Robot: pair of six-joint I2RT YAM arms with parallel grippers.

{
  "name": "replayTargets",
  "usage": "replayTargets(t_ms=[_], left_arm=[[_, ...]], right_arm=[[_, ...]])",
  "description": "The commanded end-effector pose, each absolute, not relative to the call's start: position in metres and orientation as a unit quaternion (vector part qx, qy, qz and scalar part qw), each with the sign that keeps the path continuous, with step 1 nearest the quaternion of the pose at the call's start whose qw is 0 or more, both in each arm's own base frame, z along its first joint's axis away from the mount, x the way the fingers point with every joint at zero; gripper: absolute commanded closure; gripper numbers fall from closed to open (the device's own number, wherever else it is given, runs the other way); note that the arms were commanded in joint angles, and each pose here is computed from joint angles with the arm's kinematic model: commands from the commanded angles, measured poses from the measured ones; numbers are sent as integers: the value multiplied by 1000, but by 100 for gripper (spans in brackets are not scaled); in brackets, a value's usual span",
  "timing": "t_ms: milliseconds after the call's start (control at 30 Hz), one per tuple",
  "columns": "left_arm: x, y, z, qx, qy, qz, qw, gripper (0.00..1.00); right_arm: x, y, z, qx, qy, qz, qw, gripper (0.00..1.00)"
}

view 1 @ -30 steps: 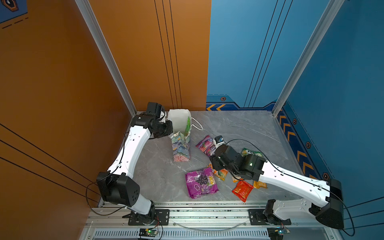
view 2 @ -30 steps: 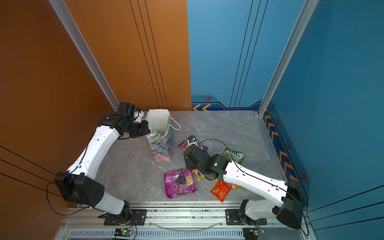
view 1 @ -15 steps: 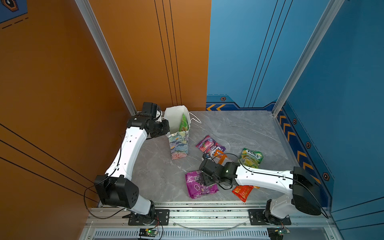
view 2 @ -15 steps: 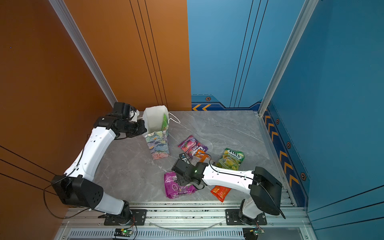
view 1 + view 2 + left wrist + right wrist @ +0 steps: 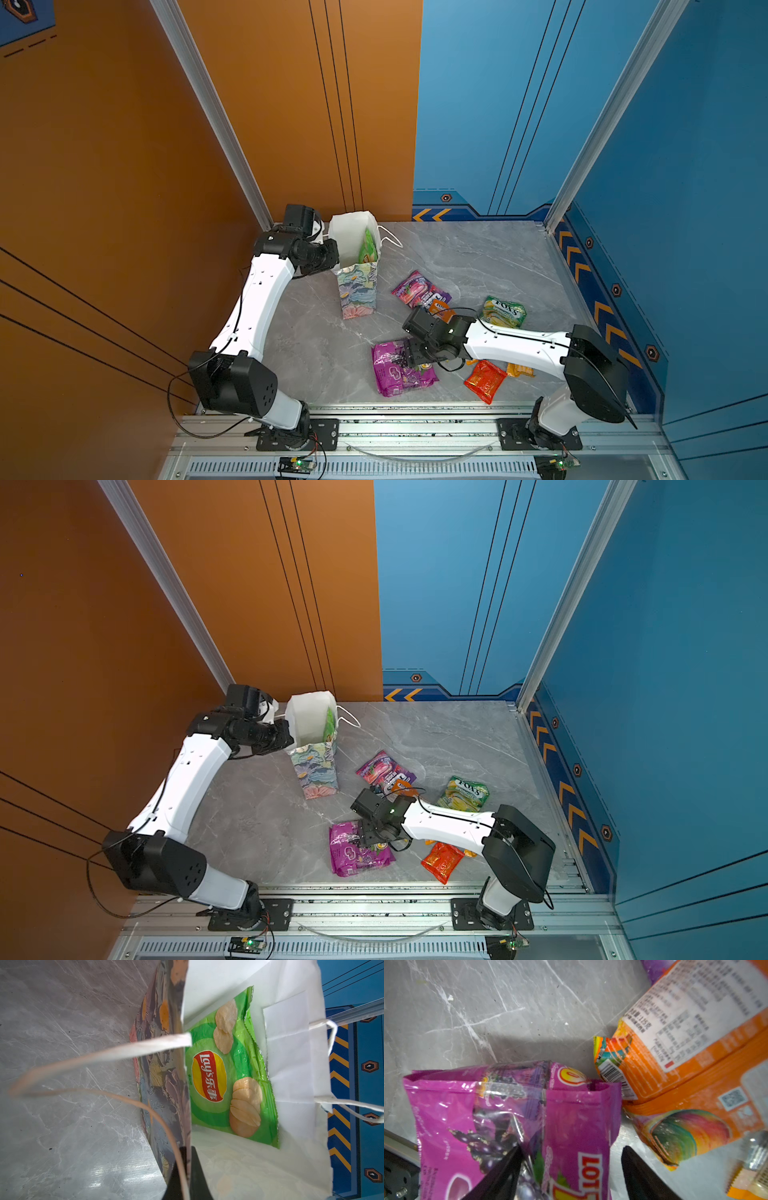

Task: Place the snacks into the paper bag
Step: 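Close the right gripper on the purple grape candy bag's edge and lift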

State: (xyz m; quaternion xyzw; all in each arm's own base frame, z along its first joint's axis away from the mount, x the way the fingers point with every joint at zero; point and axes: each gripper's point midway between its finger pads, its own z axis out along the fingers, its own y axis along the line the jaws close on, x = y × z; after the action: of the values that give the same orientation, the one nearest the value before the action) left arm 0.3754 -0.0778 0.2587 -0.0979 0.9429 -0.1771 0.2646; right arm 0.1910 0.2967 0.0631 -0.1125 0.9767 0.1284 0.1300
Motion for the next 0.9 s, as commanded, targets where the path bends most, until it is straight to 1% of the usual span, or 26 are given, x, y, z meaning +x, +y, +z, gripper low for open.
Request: replayTargets(t_ms=[0, 133, 200, 300, 333, 400, 500, 567, 600, 700, 867], left_arm=[[374, -76, 264, -99, 939, -183, 274, 100], [374, -76, 263, -99, 939, -183, 273, 100], [374, -76, 263, -99, 939, -182, 273, 100], [374, -76, 262, -100, 940, -180, 273, 100], [374, -75, 262, -100, 940, -180, 273, 100], [375, -75, 261, -100, 940, -179, 272, 100], [375, -75, 262, -100, 940, -179, 272, 100], [375, -75, 261, -100, 940, -178, 273, 100], [374, -75, 261, -100, 941, -177, 272, 100], [374, -75, 261, -100, 940, -176, 274, 100], [375, -74, 261, -99, 941, -173, 274, 100]], right_arm=[[177, 284, 51, -99, 982, 131, 91, 20], [168, 291, 39, -81, 978, 180, 64, 22], [167, 298, 33, -75, 976, 198, 53, 26], [167, 306, 25, -75, 976, 202, 44, 35], [168, 306, 24, -74, 976, 199, 45, 40], [173, 299, 21, -62, 980, 179, 58, 57], [178, 293, 23, -52, 981, 173, 74, 82], [179, 293, 25, -49, 981, 174, 77, 93], [180, 294, 27, -47, 980, 178, 79, 96], [182, 299, 34, -47, 977, 187, 87, 100], [190, 296, 51, -44, 976, 180, 111, 100]])
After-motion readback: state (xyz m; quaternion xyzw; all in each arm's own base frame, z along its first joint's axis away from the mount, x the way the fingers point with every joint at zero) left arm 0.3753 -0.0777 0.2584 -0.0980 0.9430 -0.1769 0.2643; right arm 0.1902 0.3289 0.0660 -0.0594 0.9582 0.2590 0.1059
